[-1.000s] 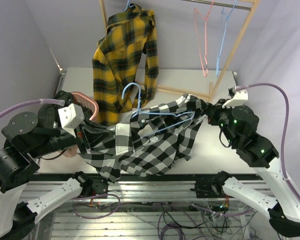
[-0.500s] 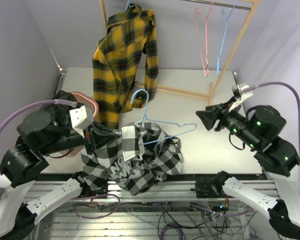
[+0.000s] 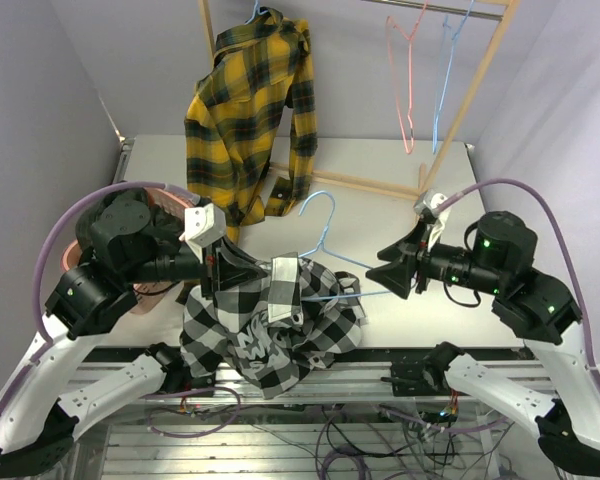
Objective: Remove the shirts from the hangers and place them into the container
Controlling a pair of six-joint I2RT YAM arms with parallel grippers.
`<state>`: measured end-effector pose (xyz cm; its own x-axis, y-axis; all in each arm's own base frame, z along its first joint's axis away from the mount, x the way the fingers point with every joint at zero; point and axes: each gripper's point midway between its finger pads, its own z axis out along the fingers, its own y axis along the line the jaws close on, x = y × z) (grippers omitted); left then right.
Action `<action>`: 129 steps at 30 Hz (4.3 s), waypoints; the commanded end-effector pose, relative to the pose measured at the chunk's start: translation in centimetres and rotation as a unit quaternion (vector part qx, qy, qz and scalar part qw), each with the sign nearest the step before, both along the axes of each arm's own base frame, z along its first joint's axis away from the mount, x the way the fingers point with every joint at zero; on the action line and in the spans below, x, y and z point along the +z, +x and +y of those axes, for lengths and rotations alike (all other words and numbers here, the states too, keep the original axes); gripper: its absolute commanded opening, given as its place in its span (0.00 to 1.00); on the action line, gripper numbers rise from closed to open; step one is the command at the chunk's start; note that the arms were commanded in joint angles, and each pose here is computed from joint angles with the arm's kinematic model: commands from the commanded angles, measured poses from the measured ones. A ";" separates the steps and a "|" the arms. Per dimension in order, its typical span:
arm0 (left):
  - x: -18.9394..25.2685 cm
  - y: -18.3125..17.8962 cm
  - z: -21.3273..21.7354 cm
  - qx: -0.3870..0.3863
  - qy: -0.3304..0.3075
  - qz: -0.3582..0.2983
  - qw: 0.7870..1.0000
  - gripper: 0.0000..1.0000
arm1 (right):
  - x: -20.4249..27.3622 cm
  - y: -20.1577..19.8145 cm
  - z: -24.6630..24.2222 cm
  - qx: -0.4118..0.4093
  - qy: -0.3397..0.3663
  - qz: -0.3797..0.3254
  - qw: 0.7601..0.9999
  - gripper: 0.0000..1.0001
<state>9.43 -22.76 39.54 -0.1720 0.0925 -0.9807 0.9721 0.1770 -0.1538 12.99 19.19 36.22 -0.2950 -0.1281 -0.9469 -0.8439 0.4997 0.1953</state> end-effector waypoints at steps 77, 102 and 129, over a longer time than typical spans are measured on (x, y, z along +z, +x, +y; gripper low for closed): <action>-10.6 15.9 7.3 0.428 0.168 -0.031 0.887 0.44 | 11.5 11.7 -8.0 -0.401 0.020 -0.061 0.914 0.00; -13.2 14.6 6.8 0.413 0.145 -0.003 0.899 0.43 | 15.1 29.4 -2.0 -0.499 -0.003 -0.199 0.843 0.00; -16.5 14.7 3.5 0.335 0.192 0.029 0.922 0.39 | 8.9 31.9 -5.7 -0.477 -0.008 -0.150 0.866 0.00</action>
